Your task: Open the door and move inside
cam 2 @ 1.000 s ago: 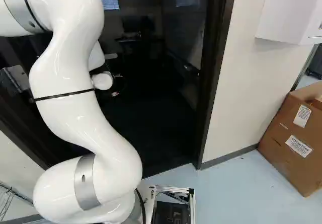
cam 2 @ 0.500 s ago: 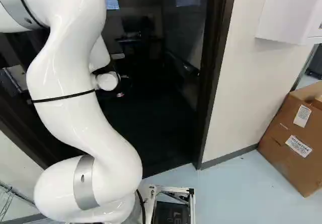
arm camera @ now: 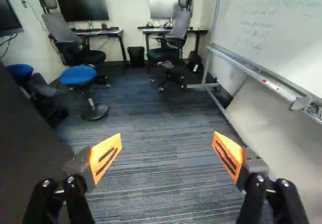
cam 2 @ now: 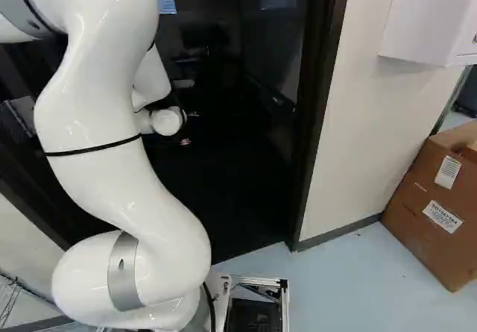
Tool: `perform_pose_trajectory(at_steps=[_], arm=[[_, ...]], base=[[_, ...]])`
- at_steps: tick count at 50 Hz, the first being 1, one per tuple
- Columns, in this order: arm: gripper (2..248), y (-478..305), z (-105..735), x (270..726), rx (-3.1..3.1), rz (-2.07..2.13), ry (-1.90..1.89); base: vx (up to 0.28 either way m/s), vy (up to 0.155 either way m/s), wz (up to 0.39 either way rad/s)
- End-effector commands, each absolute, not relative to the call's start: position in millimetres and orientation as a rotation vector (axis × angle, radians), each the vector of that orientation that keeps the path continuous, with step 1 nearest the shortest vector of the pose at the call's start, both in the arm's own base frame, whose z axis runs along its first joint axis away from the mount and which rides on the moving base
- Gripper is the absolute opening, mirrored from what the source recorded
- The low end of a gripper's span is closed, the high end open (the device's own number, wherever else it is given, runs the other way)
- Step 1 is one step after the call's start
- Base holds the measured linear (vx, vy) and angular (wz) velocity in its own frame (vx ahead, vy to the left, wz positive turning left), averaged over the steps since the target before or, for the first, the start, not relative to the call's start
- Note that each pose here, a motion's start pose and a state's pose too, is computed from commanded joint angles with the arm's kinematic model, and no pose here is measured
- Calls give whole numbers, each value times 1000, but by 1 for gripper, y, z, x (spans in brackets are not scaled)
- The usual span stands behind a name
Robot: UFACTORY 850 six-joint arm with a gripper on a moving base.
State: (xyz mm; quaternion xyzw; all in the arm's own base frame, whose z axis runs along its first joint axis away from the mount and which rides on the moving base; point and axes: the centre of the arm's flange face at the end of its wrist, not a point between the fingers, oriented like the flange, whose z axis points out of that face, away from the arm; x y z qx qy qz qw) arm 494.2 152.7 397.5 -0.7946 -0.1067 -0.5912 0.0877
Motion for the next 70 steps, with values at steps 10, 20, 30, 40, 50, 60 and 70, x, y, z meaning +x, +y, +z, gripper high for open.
perform_pose_trajectory(at_steps=[10, 20, 30, 40, 50, 60, 70], arm=[[247, 137, 398, 487, -2385, -1766, -289], [247, 121, 399, 477, -2404, -1772, -261], [247, 105, 400, 466, -2423, -1777, -231], [247, 91, 401, 452, -2440, -1781, -203], [247, 77, 401, 436, -2456, -1785, -177], [247, 65, 401, 419, -2470, -1790, -151], [247, 52, 401, 403, -2484, -1797, -122]], base=[[0, 0, 0], [0, 0, 0], [0, 0, 0], [0, 0, 0], [0, 0, 0], [0, 0, 0], [0, 0, 0]])
